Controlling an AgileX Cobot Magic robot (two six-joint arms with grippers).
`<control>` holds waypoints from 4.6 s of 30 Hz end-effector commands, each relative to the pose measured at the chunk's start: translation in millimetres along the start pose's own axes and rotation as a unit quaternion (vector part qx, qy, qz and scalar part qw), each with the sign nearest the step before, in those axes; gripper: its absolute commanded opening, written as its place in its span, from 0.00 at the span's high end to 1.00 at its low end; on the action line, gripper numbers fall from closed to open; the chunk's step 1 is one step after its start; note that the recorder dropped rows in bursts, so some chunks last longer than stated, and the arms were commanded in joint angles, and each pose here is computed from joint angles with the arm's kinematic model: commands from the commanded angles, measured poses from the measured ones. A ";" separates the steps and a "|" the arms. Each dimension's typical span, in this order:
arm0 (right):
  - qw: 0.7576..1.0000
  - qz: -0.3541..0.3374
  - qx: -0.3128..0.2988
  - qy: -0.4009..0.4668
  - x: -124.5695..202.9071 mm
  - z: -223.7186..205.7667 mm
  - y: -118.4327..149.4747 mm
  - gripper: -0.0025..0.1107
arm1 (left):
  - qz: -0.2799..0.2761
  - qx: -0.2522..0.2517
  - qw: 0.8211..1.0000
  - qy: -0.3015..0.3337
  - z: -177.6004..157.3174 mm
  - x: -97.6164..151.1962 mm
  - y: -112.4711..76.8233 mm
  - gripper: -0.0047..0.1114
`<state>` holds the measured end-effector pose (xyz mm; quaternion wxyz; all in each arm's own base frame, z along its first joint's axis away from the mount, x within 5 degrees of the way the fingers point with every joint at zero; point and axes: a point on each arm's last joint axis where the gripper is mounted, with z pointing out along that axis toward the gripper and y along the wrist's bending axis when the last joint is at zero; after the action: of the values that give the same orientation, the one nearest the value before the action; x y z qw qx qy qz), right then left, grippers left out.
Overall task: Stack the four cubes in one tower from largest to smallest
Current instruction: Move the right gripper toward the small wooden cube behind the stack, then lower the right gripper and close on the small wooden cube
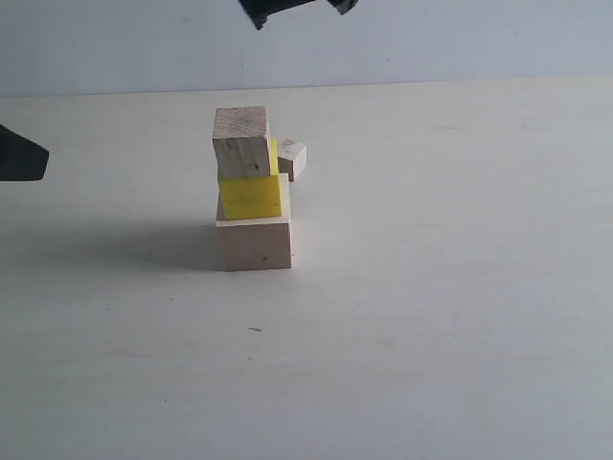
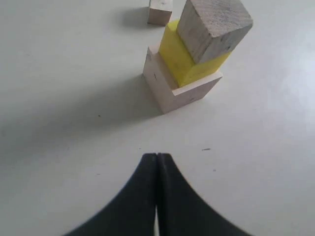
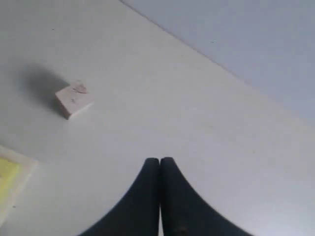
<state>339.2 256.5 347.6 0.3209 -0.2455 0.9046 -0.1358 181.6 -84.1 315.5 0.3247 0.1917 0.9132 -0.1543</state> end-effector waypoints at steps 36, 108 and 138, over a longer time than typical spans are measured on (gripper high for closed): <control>0.920 -0.118 -0.350 -0.130 32.5 232.6 -40.3 0.98 | -0.071 0.006 0.996 0.052 1.6 9.3 -1.0 0.96; 0.871 -0.139 -0.430 -0.193 57.9 285.5 2.1 0.46 | -0.064 -0.002 0.997 0.048 1.7 8.7 0.6 0.96; 0.877 -0.128 -0.409 -0.218 46.8 276.6 -5.4 0.46 | -0.063 -0.004 0.997 0.033 1.9 5.8 1.1 0.96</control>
<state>486.5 203.5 118.5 0.3543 -0.4998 0.7462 0.2604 177.0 -82.6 310.8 0.2798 0.1428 0.9351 -0.1643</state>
